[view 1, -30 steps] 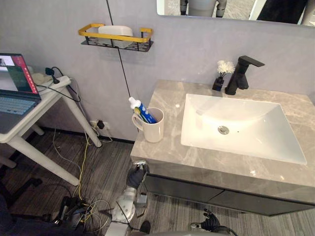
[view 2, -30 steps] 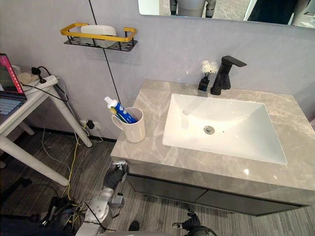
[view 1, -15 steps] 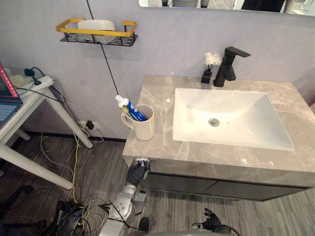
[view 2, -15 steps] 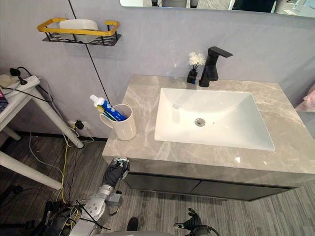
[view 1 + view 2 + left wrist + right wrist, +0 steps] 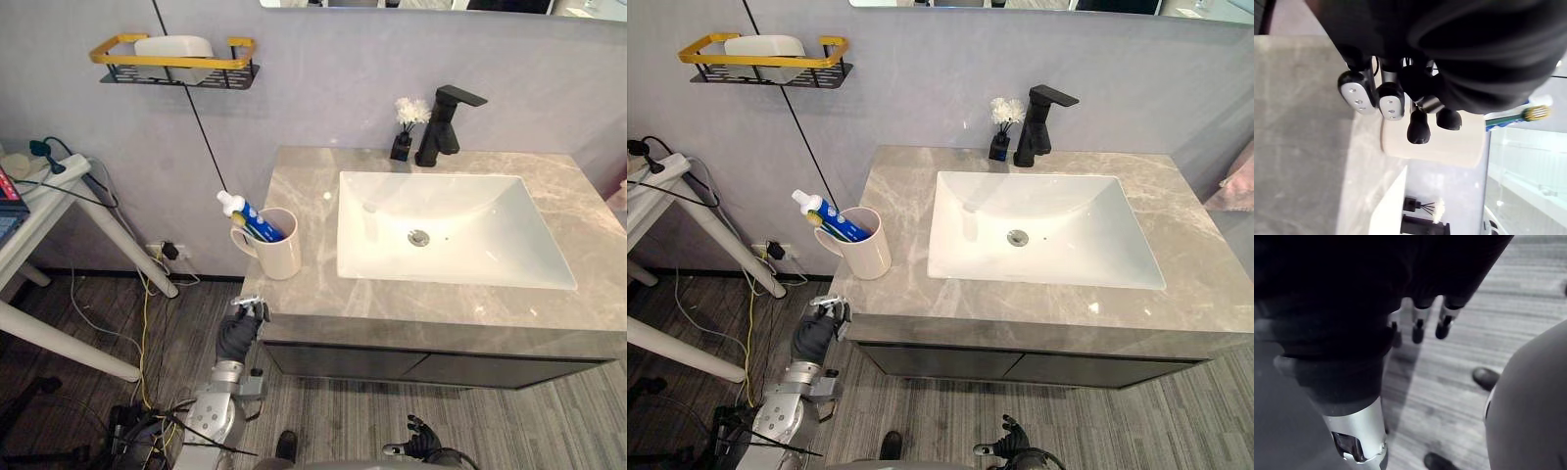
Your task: Organize washtable
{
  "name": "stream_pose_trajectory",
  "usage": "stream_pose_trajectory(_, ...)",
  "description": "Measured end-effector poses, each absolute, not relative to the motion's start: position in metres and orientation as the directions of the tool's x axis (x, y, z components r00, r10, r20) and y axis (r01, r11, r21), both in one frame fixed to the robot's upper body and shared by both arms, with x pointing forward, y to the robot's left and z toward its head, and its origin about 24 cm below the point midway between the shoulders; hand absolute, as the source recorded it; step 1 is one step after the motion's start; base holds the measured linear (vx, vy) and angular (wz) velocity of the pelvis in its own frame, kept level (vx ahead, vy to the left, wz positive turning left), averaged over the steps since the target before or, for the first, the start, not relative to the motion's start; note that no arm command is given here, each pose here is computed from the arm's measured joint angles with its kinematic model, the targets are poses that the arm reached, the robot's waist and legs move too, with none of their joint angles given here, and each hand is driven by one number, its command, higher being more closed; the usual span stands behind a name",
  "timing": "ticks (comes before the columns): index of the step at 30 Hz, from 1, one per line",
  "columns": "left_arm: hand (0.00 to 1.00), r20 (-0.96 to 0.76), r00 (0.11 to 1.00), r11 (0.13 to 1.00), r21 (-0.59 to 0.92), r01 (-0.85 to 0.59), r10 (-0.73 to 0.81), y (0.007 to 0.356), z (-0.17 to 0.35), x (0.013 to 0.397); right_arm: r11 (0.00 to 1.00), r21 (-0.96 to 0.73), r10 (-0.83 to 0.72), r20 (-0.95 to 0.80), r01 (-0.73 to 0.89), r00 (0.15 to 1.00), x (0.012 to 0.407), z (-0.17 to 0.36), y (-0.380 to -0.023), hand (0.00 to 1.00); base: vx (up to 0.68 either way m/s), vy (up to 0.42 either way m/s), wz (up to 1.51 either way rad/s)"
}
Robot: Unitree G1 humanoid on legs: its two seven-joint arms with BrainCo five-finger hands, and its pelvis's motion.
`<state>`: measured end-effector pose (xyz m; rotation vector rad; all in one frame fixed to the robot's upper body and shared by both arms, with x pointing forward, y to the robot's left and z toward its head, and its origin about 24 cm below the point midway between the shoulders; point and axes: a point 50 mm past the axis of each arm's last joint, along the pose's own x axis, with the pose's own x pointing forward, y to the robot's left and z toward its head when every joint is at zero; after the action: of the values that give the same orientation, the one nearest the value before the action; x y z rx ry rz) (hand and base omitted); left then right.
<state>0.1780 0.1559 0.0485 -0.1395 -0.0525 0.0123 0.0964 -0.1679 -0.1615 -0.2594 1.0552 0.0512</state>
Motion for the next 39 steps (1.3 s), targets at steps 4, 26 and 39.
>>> stream_pose_trajectory(4, 1.0, 0.15, 0.988, 0.986, -0.168, 0.009, 0.017, 0.153, 0.072, 0.178, 0.968, -0.187, -0.082, -0.867, -0.169, 0.492, 0.096, -0.162, -0.168, 0.0, 0.01, -0.001, 0.07)
stream_pose_trajectory(26, 1.0, -0.03, 0.997, 0.957, -0.286, 0.057, -0.068, 0.158, 0.032, 0.188, 0.964, -0.182, -0.058, -0.856, -0.194, 0.514, 0.099, -0.158, -0.177, 0.0, -0.02, -0.002, -0.09)
stream_pose_trajectory(39, 1.0, -0.021, 0.998, 0.973, -0.226, 0.049, -0.055, 0.157, 0.03, 0.201, 0.963, -0.182, -0.053, -0.852, -0.199, 0.521, 0.1, -0.156, -0.177, 0.0, -0.05, -0.002, -0.04)
